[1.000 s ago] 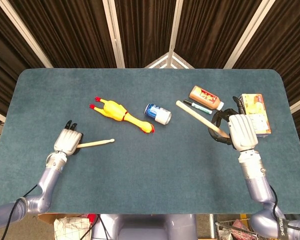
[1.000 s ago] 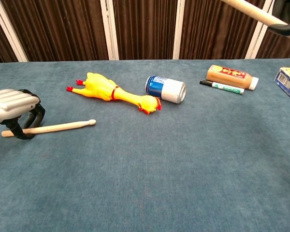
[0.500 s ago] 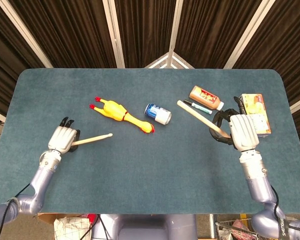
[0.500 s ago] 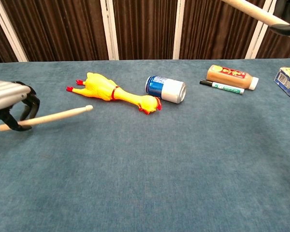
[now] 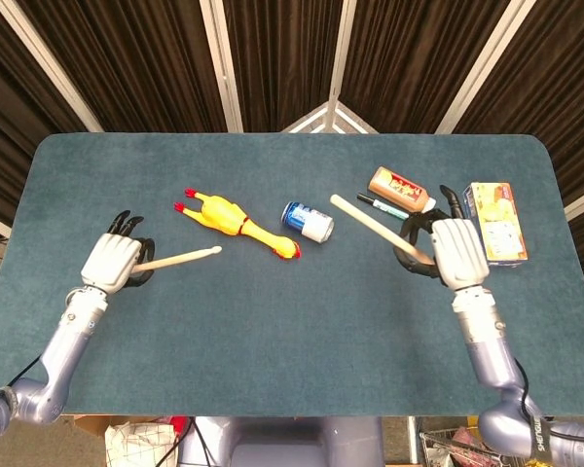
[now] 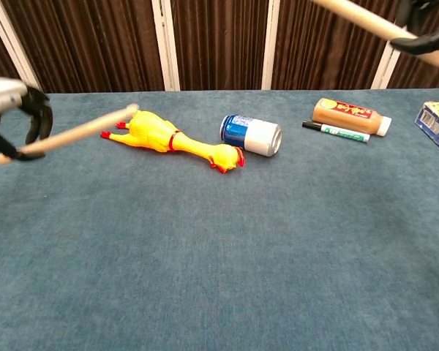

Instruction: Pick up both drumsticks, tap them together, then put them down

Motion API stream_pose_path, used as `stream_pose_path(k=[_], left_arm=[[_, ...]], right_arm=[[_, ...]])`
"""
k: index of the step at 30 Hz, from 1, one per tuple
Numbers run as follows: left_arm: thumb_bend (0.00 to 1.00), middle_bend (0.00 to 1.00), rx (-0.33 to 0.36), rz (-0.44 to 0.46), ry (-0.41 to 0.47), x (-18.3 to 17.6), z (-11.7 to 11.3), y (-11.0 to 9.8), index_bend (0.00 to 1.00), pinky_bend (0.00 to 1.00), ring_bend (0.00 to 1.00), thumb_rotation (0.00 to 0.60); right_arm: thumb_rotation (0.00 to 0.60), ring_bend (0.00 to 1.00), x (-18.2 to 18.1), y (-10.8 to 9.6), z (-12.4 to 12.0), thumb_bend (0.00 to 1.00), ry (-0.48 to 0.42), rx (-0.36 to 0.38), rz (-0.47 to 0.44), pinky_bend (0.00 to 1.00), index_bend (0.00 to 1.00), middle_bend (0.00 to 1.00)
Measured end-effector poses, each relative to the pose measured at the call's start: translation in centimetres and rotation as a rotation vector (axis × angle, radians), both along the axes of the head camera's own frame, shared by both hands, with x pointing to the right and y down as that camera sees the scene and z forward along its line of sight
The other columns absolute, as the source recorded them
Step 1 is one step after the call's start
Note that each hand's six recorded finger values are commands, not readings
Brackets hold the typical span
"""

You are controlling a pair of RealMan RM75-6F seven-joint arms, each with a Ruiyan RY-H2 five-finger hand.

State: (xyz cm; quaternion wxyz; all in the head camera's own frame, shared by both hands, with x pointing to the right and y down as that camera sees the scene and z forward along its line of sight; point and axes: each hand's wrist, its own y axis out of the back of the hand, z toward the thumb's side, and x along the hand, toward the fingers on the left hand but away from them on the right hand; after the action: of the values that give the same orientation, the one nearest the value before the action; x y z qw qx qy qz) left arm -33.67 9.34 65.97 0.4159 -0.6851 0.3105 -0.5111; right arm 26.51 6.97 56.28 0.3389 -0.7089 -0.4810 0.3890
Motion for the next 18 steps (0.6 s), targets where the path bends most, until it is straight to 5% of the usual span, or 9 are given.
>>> stream_pose_path(k=[8, 18], left_arm=[[0.45, 0.62, 0.043, 0.007, 0.152, 2.2, -4.4, -1.0, 0.63, 0.0, 0.13, 0.6], [0.45, 0.62, 0.035, 0.001, 0.261, 5.5, -4.7, -1.2, 0.63, 0.0, 0.13, 0.6]], right_arm=[[0.6, 0.45, -2.8, -0.9, 1.4, 0.47, -0.055, -0.043, -0.008, 0.0, 0.69, 0.66], [0.6, 0.45, -6.3, -3.2, 2.4, 0.47, -0.112, -0.072, -0.009, 0.0, 0.69, 0.66]])
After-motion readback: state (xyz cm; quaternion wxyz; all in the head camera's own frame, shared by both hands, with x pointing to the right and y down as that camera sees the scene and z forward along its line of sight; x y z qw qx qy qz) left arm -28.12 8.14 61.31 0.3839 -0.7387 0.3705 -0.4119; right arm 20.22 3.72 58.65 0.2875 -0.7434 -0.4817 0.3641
